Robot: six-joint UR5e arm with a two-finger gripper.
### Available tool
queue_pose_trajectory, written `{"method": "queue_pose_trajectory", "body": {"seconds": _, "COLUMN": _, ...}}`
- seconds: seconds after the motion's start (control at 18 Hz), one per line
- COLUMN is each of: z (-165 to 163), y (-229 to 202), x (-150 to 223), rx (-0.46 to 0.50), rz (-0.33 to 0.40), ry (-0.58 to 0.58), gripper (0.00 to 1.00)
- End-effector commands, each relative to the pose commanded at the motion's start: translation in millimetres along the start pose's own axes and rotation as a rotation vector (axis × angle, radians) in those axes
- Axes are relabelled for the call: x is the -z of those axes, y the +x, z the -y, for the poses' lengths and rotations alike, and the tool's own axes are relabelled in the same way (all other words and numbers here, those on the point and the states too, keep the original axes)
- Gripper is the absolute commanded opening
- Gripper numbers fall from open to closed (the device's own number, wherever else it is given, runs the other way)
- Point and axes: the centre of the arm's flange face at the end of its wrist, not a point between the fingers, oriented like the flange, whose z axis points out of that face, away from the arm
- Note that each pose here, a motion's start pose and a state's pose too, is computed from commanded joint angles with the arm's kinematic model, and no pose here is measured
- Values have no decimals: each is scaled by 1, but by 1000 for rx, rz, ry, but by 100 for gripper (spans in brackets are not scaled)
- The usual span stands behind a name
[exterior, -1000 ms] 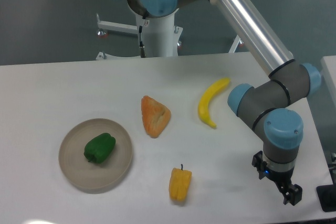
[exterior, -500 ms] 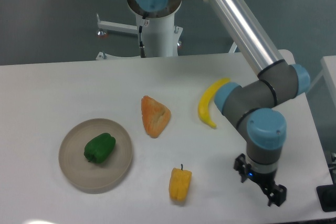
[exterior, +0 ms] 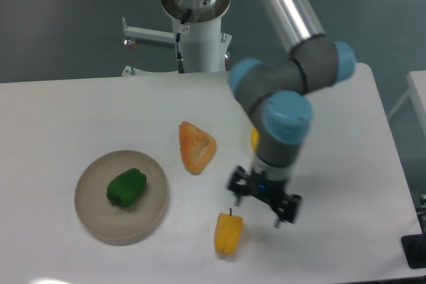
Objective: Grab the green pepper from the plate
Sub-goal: 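Move the open gripper across the table toward the green pepper on the plate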
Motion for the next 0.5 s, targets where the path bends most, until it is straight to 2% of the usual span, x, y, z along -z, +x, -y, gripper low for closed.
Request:
{"method": "queue_pose_trajectory", "body": {"seconds": 0.17, "z": -5, "y": 38, "x": -1, "rx": 8, "rz": -39, "ry": -6, "gripper": 100}}
{"method": "queue_pose_trajectory", "body": {"seconds": 0.39, "z": -10, "y": 65, "x": -20, "rx": 45, "rz": -133, "ry": 3, "gripper": 100}}
{"method": "queue_pose_trajectory", "body": {"seconds": 0.5, "z": -9, "y": 87, "x": -30, "rx": 20, "rz": -146, "ry": -6, "gripper": 100}}
